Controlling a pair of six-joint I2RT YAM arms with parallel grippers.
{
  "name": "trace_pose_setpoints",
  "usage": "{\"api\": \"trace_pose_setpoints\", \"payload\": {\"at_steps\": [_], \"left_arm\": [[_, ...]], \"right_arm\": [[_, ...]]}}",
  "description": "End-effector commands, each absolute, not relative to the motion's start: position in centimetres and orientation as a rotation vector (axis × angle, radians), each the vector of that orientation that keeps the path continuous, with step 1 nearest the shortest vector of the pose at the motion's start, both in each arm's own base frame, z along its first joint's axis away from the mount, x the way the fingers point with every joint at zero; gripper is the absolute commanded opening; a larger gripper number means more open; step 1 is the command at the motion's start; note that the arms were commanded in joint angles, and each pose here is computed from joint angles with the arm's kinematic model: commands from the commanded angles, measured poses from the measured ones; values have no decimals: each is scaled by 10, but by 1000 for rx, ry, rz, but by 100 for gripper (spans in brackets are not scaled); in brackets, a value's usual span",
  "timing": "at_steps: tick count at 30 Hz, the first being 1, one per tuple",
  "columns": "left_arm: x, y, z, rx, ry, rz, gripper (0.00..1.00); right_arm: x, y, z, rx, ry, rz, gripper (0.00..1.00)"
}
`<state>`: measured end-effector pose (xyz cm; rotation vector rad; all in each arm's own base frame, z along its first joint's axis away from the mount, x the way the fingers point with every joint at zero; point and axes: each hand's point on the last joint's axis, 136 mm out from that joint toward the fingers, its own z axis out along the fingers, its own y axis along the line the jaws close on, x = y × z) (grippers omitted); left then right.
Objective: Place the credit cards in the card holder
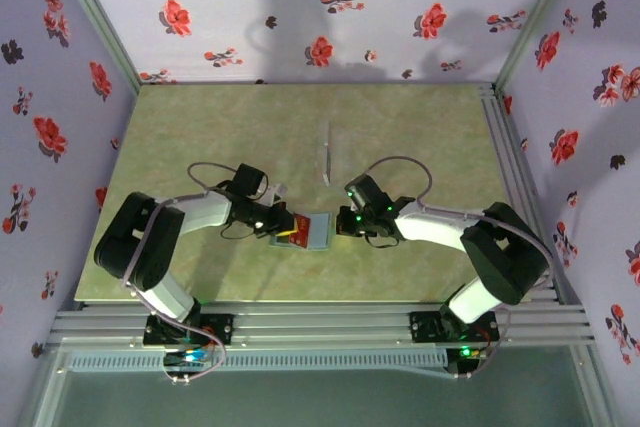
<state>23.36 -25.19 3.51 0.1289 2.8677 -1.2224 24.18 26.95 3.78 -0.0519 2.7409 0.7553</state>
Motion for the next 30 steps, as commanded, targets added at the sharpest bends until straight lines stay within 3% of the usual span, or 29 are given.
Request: {"api": "trace_pose_setpoints", "payload": {"at_steps": [1, 14, 30], "left_arm": [[237, -251, 30, 158, 2870, -1216, 0], [252, -246, 36, 147, 2823, -1264, 0], [235, -248, 33, 97, 2854, -1366, 1]], "right_arm": [[242, 274, 36, -58, 2744, 768, 0], [245, 270, 38, -85, 2745, 717, 0], [245, 274, 36, -86, 2747, 739, 0]]}}
